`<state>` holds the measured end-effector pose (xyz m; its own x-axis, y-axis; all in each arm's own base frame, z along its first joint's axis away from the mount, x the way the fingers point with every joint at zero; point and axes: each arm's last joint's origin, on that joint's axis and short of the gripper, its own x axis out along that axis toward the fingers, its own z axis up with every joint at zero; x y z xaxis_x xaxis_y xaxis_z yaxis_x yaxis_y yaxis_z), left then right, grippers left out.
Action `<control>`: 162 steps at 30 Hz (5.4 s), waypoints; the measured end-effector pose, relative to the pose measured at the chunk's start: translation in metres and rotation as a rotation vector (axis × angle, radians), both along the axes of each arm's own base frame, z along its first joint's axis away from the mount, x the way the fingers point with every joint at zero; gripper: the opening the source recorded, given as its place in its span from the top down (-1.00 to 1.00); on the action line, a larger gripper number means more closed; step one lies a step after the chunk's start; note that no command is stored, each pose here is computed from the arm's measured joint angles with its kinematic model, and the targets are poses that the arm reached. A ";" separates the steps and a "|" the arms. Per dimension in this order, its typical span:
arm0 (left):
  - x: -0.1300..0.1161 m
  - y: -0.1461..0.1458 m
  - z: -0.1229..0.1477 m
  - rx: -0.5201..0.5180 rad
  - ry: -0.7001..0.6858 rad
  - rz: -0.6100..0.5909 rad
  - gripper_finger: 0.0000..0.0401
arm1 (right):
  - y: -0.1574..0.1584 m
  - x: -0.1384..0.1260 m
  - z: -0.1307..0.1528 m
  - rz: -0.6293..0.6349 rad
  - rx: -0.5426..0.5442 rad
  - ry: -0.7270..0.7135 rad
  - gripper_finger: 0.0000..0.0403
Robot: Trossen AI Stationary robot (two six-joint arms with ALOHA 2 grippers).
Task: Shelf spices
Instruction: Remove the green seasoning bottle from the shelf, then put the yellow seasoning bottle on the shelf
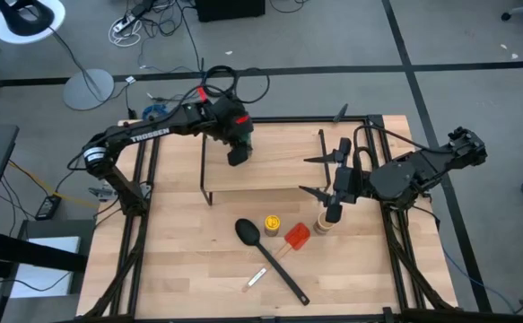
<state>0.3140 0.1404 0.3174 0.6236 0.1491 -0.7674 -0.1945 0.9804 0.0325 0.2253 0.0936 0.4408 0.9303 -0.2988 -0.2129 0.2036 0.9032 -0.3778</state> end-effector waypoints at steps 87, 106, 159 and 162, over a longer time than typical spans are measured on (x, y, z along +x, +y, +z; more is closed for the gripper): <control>-0.093 -0.238 -0.137 -0.116 0.035 0.028 -0.24 | -0.002 -0.001 0.015 0.017 -0.093 -0.083 -0.44; -0.082 -0.244 -0.112 -0.146 -0.018 0.021 -0.48 | -0.002 -0.001 0.015 0.046 -0.088 -0.083 -0.44; 0.032 -0.229 -0.085 0.099 -0.239 -0.221 -0.68 | 0.007 -0.002 0.015 0.160 -0.125 -0.074 -0.44; 0.038 -0.231 -0.094 0.099 -0.233 -0.222 -0.68 | 0.008 -0.002 0.015 0.159 -0.122 -0.075 -0.44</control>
